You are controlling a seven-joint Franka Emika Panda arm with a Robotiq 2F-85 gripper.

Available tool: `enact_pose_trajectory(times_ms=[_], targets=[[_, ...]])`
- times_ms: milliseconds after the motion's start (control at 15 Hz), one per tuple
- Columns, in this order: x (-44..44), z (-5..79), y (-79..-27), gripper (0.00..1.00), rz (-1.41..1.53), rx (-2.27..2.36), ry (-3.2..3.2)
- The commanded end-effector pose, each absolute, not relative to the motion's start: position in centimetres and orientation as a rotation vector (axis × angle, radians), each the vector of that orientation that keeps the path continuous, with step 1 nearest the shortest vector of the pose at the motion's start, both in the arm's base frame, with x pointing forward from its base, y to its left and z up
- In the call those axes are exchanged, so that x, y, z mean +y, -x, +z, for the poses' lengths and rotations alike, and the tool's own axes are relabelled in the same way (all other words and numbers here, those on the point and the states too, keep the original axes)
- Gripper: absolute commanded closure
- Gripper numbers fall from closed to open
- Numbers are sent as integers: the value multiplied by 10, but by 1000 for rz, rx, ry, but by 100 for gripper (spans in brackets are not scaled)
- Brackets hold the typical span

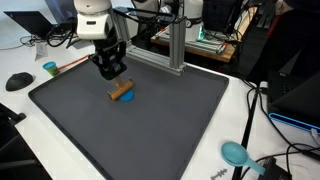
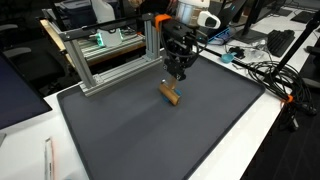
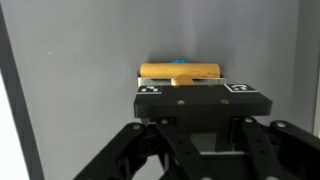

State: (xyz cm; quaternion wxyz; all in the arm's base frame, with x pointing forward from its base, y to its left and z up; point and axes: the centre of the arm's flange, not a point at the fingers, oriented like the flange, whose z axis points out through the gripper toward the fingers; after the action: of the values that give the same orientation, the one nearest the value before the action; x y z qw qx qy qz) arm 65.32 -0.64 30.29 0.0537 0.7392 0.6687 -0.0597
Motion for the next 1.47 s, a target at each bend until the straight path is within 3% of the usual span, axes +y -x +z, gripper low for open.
enact_pose_trajectory(times_ms=[0, 1400], targets=[[3, 275, -650, 78, -198, 2113, -2203], [31, 285, -648, 78, -92, 2251, -2141]])
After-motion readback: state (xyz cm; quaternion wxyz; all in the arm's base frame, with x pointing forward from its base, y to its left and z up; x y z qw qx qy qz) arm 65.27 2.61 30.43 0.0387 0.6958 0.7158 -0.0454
